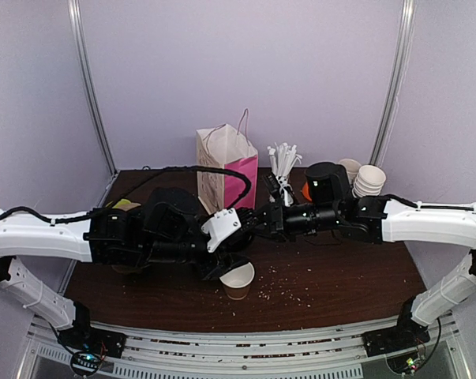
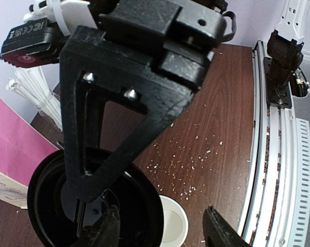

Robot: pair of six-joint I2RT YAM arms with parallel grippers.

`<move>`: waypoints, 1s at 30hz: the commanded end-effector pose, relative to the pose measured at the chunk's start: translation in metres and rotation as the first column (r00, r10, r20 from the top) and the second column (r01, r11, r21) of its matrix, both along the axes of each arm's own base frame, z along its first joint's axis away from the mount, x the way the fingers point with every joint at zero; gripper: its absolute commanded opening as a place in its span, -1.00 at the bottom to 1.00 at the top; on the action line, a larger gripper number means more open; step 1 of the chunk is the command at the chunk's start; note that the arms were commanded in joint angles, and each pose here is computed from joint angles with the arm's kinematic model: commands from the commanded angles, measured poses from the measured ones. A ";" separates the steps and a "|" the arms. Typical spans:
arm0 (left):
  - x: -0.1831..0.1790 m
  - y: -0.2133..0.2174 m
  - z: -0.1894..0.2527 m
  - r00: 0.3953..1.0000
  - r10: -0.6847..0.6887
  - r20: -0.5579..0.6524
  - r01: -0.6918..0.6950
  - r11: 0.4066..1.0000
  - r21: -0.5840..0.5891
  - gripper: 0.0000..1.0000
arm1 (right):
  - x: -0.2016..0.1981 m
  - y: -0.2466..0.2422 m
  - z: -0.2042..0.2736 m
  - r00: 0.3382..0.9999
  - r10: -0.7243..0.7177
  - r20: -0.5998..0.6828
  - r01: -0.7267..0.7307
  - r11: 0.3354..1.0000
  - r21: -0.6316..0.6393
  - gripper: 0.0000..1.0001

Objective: Pack the takeout coffee

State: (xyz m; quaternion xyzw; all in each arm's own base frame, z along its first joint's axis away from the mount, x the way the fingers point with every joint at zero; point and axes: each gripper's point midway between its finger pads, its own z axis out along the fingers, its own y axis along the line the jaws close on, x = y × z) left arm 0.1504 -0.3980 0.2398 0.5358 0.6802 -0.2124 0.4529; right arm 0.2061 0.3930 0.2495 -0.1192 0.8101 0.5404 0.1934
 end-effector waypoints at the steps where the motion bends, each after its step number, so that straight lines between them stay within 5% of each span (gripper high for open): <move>1: -0.004 0.004 0.024 0.999 0.019 -0.035 -0.021 0.998 -0.052 0.31 | 0.007 -0.007 0.025 0.994 -0.041 0.096 0.041 0.999 0.003 -0.84; 6: -0.004 0.033 0.047 0.991 0.104 -0.087 -0.117 0.981 -0.155 0.67 | 0.025 -0.025 0.039 0.956 -0.096 0.276 0.131 0.985 -0.114 -0.88; 11: 0.017 0.060 0.067 0.950 0.265 -0.163 -0.303 0.904 -0.302 0.83 | 0.053 -0.059 0.054 0.835 -0.088 0.542 0.303 0.897 -0.322 -0.90; 17: 0.051 0.073 0.103 0.885 0.232 -0.405 -0.426 0.757 -0.496 0.83 | 0.058 -0.098 0.084 0.521 0.065 0.851 0.601 0.681 -0.419 -0.84; 20: 0.059 0.070 0.115 0.856 0.130 -0.500 -0.435 0.705 -0.561 0.83 | 0.042 -0.101 0.083 0.372 0.224 0.901 0.669 0.609 -0.427 -0.82; 30: 0.052 0.039 0.112 0.743 -0.109 -0.660 -0.402 0.715 -0.572 0.84 | -0.024 -0.073 0.081 -0.046 0.580 0.813 0.808 0.501 -0.311 -0.79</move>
